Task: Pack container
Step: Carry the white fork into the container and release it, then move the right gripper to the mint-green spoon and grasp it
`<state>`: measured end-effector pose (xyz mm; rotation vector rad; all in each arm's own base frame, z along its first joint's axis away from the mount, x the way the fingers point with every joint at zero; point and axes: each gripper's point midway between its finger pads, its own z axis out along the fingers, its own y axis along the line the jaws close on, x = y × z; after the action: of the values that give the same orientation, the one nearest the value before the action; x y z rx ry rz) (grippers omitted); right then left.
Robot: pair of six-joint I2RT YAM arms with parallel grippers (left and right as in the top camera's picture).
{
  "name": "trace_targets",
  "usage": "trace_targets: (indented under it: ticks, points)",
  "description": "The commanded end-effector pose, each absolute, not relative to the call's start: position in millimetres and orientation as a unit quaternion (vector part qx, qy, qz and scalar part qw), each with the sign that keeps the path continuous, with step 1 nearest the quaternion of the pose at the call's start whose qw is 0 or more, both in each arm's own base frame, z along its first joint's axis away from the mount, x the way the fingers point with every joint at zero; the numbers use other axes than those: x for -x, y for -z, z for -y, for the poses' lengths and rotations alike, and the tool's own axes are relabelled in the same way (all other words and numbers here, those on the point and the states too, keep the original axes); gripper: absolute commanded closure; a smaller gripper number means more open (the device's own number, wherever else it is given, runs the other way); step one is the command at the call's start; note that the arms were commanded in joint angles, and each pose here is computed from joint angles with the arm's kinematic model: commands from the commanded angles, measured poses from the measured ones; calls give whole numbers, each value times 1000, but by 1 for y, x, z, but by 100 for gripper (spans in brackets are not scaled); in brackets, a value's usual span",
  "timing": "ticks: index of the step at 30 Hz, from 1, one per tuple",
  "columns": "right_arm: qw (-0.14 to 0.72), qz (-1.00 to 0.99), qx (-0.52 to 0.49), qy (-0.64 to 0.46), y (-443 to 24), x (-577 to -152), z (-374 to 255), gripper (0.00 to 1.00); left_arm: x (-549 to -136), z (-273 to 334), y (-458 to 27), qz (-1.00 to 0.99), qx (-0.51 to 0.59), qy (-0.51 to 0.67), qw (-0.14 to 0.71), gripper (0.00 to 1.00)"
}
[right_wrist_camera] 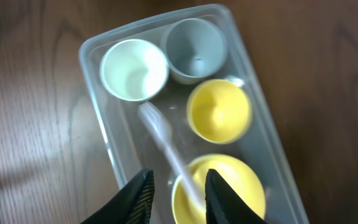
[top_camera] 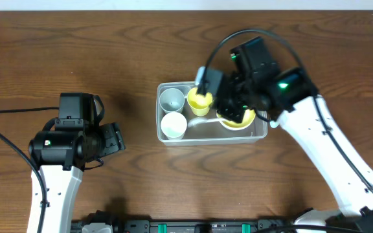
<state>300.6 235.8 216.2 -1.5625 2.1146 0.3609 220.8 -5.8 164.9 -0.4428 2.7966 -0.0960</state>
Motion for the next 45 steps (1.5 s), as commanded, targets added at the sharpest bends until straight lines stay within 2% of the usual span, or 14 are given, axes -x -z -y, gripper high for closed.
trace_targets:
  ticks: [1,16,19,22,27,29,30,32,38,42,45]
  points:
    - [216,-755,604,-137,-198,-295,-248,72,-219,2,-163,-975,161,26,150,25]
    - [196,-767,599,-119,-183,-300,-245,72,-219,2,-163,-975,161,26,151,25]
    - [197,-780,585,-101,-182,-306,-240,81,-219,2,-163,-975,161,25,151,25]
    - [218,-829,512,-52,-186,-329,-225,76,-219,2,-163,-975,161,25,151,25]
    - [290,-907,299,64,-216,-378,-161,75,-219,2,-163,-975,161,25,151,25]
    - [311,-919,231,72,-230,-388,-134,64,-219,2,-163,-975,161,26,151,25]
    - [319,-925,192,70,-235,-392,-118,55,-219,2,-163,-975,161,25,151,25]
    - [322,-938,108,66,-238,-399,-85,51,-219,2,-163,-975,161,26,150,25]
    - [243,-962,-124,27,-206,-387,-12,50,-219,2,-163,-975,161,26,151,25]
    - [177,-966,-186,26,-172,-374,3,41,-219,2,-163,-975,161,26,150,25]
    - [142,-969,-199,32,-142,-370,4,39,-219,2,-163,-975,161,26,150,25]
